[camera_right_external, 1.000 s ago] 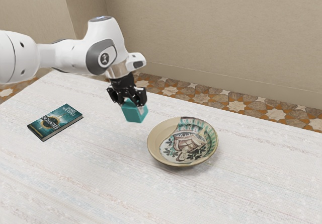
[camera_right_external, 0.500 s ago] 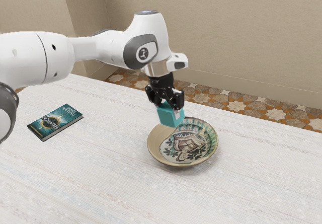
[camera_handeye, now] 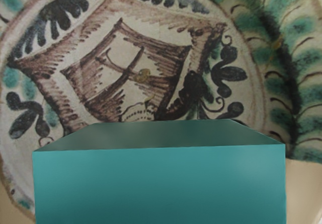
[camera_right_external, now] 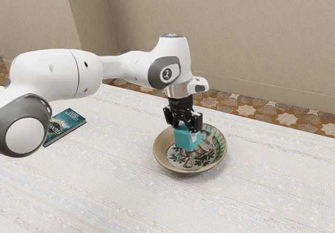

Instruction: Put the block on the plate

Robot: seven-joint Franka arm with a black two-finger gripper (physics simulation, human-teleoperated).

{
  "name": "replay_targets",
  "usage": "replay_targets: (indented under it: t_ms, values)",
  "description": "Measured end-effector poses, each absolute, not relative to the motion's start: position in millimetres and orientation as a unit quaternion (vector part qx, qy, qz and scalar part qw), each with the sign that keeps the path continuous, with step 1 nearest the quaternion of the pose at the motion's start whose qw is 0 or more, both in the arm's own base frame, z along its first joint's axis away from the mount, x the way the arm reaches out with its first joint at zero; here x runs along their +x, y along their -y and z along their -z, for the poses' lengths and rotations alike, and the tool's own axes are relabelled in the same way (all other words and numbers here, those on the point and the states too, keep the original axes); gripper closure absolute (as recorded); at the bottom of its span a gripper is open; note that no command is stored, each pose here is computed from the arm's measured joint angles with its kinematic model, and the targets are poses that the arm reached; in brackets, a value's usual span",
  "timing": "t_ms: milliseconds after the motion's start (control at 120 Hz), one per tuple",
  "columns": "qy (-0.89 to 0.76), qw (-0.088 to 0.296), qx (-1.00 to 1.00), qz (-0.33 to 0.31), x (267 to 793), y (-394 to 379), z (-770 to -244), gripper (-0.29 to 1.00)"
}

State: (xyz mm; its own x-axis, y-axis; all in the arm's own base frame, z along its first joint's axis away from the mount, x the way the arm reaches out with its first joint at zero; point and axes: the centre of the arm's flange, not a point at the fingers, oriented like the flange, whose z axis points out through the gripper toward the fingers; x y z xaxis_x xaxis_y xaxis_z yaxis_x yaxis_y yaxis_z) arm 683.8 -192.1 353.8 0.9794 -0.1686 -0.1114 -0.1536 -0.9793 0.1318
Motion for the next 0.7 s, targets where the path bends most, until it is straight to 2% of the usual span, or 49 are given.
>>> replay_targets:
  t_ms: [283, 700]
  values:
    - [0.082, 0.063, 0.991, 0.079, 685.5, 190.3, -324.8, 0.30]
    - [0.085, 0.064, 0.991, 0.080, 688.9, 183.1, -317.7, 0.28]
